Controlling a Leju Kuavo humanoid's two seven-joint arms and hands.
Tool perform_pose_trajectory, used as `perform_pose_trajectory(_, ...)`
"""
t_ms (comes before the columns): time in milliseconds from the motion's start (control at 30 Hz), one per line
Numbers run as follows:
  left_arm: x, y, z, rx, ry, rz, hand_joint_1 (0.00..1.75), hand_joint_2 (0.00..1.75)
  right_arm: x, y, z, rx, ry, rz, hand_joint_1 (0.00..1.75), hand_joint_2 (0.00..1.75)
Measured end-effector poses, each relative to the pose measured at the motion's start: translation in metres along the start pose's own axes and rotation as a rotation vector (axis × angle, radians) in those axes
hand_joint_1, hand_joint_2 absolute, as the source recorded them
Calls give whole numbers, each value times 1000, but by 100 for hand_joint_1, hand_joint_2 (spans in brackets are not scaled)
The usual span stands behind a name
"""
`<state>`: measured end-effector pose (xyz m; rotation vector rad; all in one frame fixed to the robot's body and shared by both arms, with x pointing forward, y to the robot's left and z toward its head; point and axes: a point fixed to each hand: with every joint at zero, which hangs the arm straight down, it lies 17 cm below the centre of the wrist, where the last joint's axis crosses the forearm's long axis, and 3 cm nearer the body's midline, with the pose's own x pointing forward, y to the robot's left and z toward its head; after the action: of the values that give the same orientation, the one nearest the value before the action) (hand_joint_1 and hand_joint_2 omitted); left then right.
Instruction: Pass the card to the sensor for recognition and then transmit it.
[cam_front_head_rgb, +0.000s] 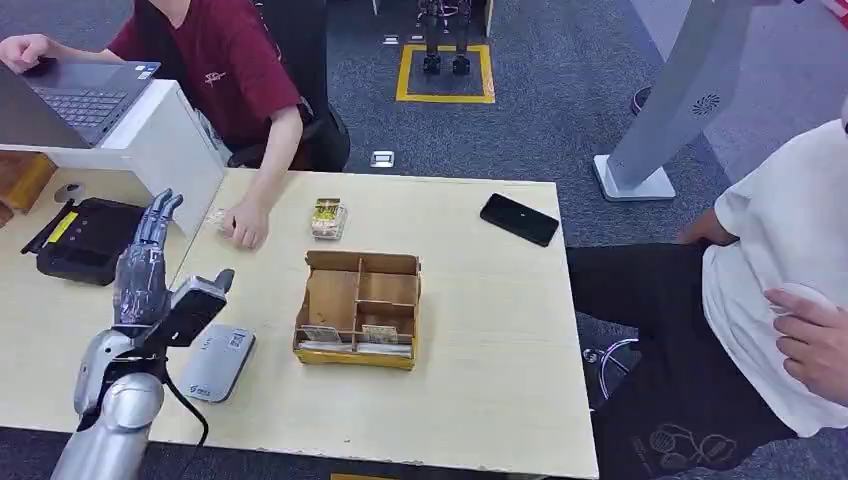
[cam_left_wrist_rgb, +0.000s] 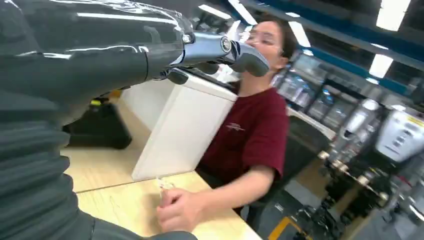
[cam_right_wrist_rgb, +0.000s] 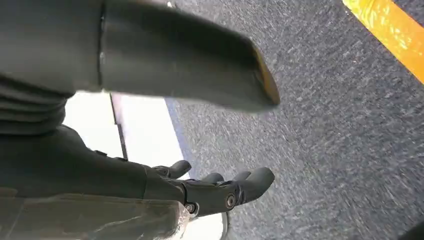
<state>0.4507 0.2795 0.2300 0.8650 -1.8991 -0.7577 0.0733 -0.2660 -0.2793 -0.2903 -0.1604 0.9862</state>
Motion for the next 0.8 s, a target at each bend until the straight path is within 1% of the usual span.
perform_pose_trajectory(100, 32, -24, 26, -88, -102, -96, 0, 175, -2, 2, 0, 4, 8, -13, 0, 0)
perform_pose_trajectory(200, 57, -52, 56, -198, -193, -129, 0, 175, -3, 2, 0, 6, 10, -22, 0, 0)
perform_pose_trajectory(333, 76, -75, 92, -309, -279, -147, 0, 175, -4, 3, 0, 9, 16, -37, 0, 0)
perform_pose_trajectory(433, 84, -85, 111, -364, -322, -154, 0, 175, -5, 3, 0, 11, 19, -41, 0, 0)
perform_pose_trajectory(600, 83, -100, 128, -442, -373, -273, 0, 175, -5, 3, 0, 12, 20, -32, 0, 0)
perform_pose_trajectory(800, 74, -103, 117, -528, -407, -287, 0, 175, -3, 2, 0, 18, 16, -18, 0, 0)
